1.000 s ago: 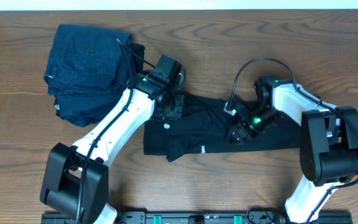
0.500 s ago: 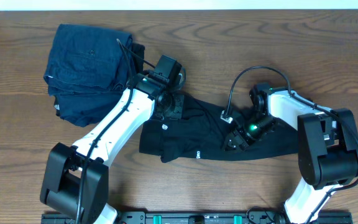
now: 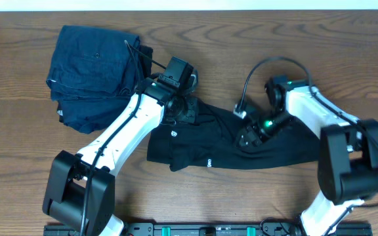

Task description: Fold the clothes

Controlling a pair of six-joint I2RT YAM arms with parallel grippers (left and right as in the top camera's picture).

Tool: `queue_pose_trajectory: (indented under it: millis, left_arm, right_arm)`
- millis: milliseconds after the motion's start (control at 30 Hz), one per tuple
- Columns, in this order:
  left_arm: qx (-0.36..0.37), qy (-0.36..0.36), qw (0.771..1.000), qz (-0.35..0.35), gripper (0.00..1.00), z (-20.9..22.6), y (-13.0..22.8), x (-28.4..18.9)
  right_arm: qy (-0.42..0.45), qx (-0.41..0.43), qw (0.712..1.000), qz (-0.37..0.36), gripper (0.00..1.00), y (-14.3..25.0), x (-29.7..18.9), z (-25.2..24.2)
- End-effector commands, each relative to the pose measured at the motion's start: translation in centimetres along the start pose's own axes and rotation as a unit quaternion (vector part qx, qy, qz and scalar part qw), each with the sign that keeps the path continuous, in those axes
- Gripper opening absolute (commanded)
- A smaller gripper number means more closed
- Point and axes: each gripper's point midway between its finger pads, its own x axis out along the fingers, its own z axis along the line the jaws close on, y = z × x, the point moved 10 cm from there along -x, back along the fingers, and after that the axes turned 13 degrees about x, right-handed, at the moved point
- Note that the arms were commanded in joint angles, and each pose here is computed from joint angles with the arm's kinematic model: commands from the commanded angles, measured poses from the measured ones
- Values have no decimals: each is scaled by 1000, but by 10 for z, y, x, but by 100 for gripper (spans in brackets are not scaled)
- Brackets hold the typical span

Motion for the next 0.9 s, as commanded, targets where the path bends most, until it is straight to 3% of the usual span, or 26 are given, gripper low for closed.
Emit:
queue_pose_trajectory:
  millis: [0,167,333,600,867]
  left_arm:
    - [8,29,1000,7,10,-6,2,3]
    - [15,31,999,13,11,-12,4,7]
    - [16,29,999,41,10,-13,8,25]
    - [-1,2,995,98,6,4,15,72]
    - [-36,-35,993,111,6,21,17,86]
  right_arm:
    - [53,15,997,-56,51,-4,-33,6]
    - [220,179,954,-94,51,6,-62,-26]
    - [317,302,893,-109,39,24,-70,-62]
    - [360,363,846,-155,22,46,-70,-110]
    - [342,436,811,-188,15,71,-65,-163]
